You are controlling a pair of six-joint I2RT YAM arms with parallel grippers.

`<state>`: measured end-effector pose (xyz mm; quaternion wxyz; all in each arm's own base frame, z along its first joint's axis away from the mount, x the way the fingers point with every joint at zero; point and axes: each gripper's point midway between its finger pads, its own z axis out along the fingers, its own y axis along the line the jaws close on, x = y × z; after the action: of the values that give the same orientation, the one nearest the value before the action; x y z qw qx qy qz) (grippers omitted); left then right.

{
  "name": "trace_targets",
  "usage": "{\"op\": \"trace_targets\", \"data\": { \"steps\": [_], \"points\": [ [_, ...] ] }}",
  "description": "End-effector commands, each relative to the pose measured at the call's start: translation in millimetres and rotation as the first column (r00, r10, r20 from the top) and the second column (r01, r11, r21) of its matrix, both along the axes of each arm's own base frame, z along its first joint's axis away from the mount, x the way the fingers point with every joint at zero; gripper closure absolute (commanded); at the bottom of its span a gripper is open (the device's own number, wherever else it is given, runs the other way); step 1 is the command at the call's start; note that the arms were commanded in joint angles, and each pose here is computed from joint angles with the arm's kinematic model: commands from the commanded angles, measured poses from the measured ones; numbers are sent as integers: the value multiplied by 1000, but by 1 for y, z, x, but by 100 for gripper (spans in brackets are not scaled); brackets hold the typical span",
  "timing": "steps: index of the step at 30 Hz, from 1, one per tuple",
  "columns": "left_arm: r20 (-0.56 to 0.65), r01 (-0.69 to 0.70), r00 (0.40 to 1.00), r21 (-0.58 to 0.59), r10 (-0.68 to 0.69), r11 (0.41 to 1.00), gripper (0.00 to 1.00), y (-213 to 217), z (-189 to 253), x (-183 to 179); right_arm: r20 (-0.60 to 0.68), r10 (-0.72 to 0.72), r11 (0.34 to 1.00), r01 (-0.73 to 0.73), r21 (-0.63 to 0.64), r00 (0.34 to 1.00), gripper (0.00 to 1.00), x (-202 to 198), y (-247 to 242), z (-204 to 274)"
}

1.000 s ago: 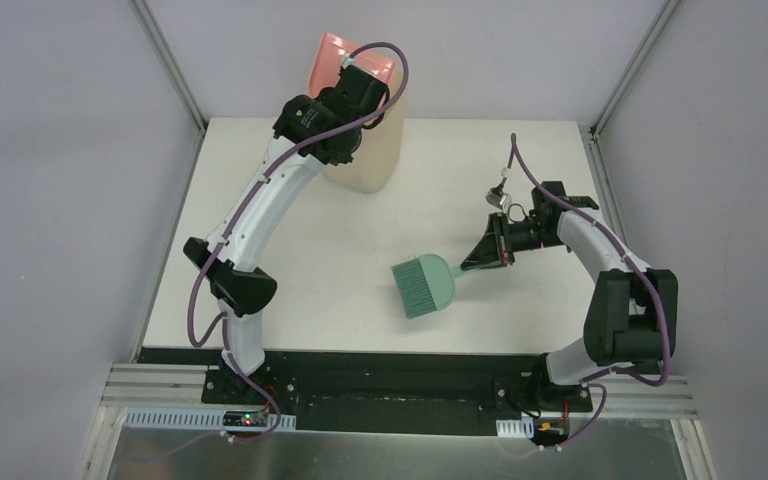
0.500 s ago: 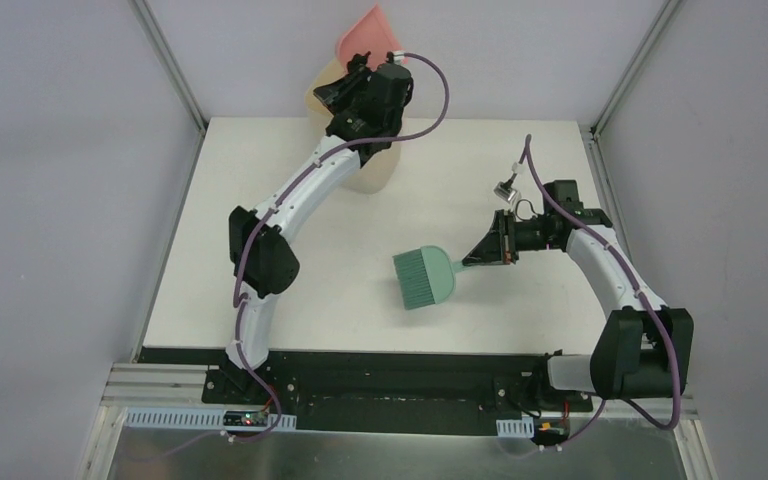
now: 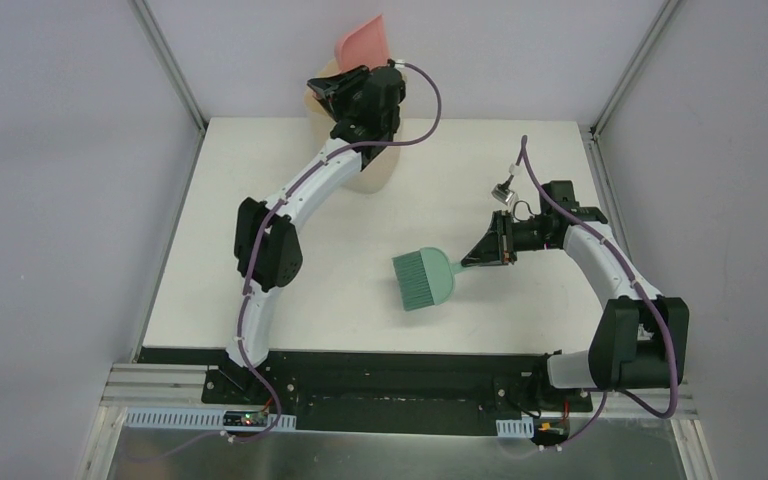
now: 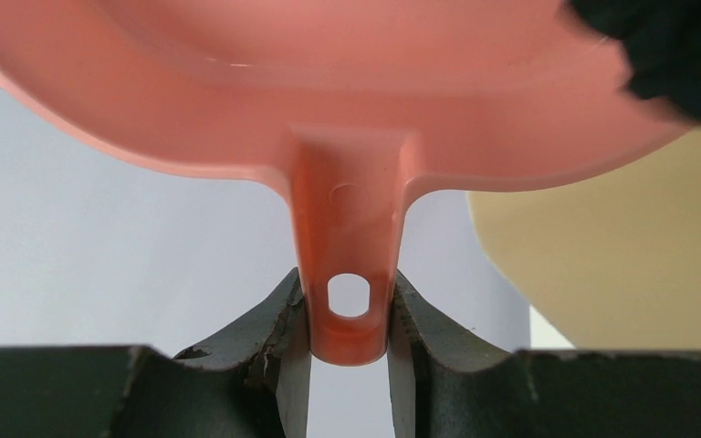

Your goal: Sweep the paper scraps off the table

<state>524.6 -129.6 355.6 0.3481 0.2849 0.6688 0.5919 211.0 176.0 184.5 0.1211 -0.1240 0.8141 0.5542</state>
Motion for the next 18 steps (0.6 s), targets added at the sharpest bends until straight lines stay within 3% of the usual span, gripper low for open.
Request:
{"op": "trace_targets", "data": {
  "steps": [1, 11, 18],
  "points": [
    [-15, -16, 1000, 26, 16, 1000, 96, 30, 26, -18, 42, 18, 999, -19, 37, 999, 100, 4, 1, 13],
    [20, 58, 998, 69, -60, 996, 96, 43, 66, -22, 41, 26, 999, -28, 43, 999, 100, 3, 1, 15],
    [-85, 107, 992, 139, -96, 984, 99, 47, 56, -27, 43, 20, 999, -22, 41, 999, 100, 3, 0, 15]
  ]
}}
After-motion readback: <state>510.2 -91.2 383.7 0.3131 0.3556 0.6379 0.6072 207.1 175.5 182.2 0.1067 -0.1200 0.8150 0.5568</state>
